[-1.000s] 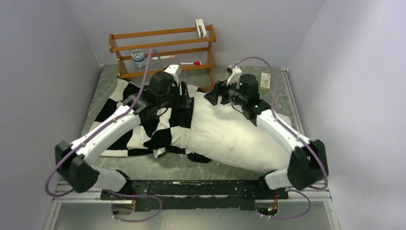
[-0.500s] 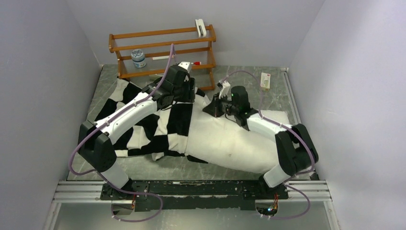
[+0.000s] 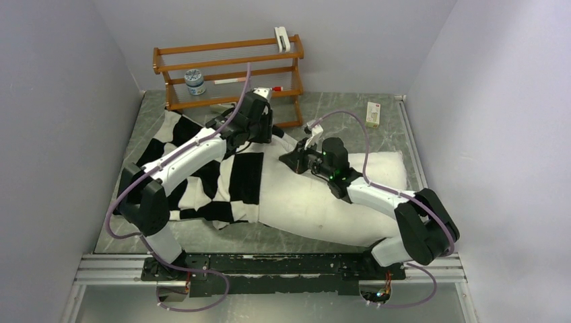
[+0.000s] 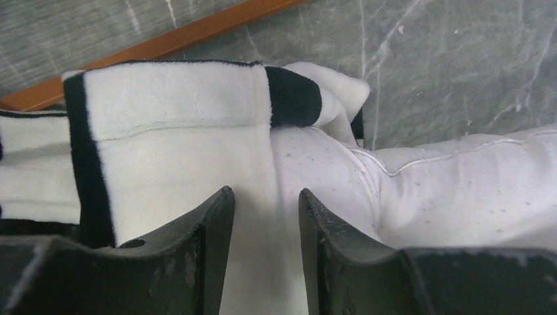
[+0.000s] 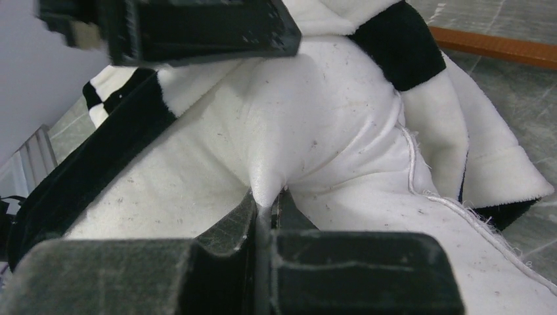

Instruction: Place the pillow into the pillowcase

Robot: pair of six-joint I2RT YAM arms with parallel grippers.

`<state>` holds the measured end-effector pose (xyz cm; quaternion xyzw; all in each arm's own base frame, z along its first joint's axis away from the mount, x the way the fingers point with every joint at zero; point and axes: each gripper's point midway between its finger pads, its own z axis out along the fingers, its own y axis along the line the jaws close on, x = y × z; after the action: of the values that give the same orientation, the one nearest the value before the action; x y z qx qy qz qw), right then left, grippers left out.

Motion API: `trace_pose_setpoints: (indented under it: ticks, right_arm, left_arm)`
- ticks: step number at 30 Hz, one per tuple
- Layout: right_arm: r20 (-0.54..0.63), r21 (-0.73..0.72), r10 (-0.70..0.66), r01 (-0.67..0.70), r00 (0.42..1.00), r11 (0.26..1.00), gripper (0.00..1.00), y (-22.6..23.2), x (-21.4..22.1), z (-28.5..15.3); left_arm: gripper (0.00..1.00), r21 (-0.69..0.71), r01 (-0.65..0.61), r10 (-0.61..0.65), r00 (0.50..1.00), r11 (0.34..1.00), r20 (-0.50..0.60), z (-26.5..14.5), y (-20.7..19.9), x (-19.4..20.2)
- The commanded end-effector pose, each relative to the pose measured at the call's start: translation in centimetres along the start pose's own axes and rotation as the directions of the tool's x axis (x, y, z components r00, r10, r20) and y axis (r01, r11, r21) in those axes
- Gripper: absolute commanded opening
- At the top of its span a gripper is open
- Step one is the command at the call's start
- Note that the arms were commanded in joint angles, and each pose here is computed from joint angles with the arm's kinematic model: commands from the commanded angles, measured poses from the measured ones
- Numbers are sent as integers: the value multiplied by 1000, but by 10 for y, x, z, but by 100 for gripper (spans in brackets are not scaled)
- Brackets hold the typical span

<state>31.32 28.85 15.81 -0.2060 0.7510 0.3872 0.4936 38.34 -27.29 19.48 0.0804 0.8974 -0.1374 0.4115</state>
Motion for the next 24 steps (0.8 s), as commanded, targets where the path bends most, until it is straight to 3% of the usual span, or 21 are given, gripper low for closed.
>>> trace_pose_setpoints:
  ticks: [1,6,11,15,19,24]
  right_arm:
    - [-103,-52,50,-55,993,997,0,25,33,-5]
    - [-93,-58,48,-53,995,997,0,31,31,-9]
    - [-88,-64,51,-57,995,996,0,35,30,-9]
    - [-91,-79,96,-103,991,992,0,40,34,-8]
    - [-41,-58,179,-182,983,982,0,40,30,-9]
    - [35,-7,203,-203,979,979,0,30,24,-13]
  left_arm:
    - [43,20,-12,12,1000,1000,3,12,-4,-2]
    - [43,-13,-21,21,1000,1000,9,19,1,-1]
    - [10,22,-35,35,999,999,5,22,-8,-5]
    - [5,231,12,-17,1000,973,17,0,-52,-24]
    - [5,530,90,-130,991,843,38,-53,-117,-51]
    - [5,739,124,-185,983,663,1,-106,-185,-47]
